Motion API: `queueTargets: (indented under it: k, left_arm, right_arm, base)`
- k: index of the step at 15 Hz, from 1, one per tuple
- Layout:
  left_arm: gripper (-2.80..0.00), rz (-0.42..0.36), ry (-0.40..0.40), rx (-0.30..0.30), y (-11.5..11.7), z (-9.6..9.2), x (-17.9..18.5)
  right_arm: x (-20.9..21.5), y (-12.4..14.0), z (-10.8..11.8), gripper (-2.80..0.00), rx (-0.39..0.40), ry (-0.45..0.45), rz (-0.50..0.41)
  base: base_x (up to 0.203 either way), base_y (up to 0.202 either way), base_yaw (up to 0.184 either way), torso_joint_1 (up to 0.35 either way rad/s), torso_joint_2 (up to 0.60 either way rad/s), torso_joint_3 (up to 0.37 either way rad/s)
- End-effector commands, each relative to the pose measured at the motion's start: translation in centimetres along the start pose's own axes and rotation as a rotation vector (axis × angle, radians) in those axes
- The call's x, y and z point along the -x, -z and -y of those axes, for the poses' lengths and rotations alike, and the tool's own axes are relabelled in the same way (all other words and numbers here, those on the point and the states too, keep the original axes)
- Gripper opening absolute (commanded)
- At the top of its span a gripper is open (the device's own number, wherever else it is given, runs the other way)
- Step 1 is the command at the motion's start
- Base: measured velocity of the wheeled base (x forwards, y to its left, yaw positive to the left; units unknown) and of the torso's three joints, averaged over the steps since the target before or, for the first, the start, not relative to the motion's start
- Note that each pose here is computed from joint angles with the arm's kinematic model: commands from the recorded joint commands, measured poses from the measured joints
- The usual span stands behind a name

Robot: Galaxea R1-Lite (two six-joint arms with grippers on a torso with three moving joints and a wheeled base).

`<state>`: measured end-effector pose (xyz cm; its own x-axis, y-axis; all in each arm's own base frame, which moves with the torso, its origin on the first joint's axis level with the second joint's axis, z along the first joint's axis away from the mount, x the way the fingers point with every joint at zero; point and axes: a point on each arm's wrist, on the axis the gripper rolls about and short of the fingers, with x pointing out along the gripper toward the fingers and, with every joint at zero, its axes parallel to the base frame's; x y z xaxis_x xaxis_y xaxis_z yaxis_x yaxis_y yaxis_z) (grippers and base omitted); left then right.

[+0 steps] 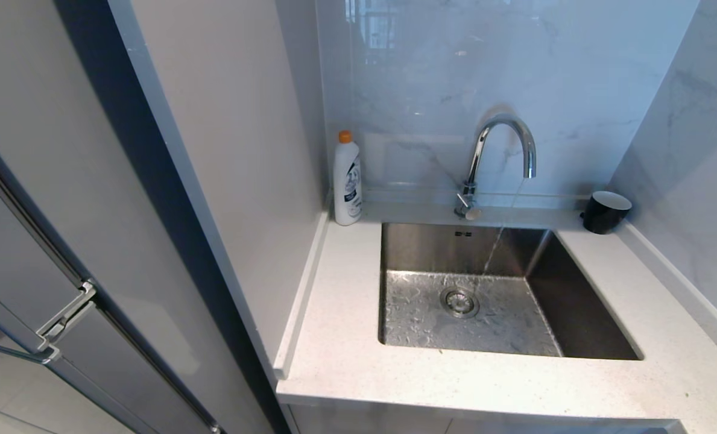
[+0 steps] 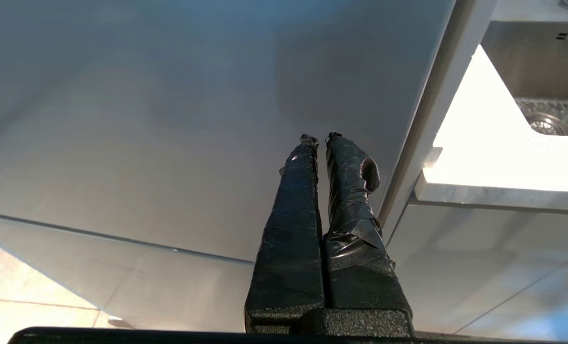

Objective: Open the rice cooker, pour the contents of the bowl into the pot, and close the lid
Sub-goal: Fill a bowl with water from the tap

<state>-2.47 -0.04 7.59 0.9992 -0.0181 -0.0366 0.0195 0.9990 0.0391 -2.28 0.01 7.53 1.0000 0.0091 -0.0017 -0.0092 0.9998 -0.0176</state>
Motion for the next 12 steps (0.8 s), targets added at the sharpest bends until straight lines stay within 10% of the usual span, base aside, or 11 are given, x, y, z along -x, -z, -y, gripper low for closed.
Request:
queueTargets:
  k: [1,7,12]
  left_arm:
    - [-2.8,-0.002,-0.001,0.006,0.0,0.0,0.0]
    - [-2.8,-0.002,-0.003,0.015,0.0,0.0,0.0]
    - [-2.8,-0.002,-0.001,0.014,0.0,0.0,0.0]
  right_arm:
    - [0.0,0.1,0.0,-2.8,0.001,-0.001,-0.003]
    - [0.2,-0.6,0.0,-2.8,0.026,0.01,0.008]
    - [-3.0,-10.5,0.4,-2.8,-0.051,0.067,-0.088]
  base:
    - [0.0,0.0,0.0,0.0,0.0,0.0]
    - [0.0,0.0,0.0,0.0,0.0,0.0]
    - [0.0,0.0,0.0,0.0,0.0,0.0]
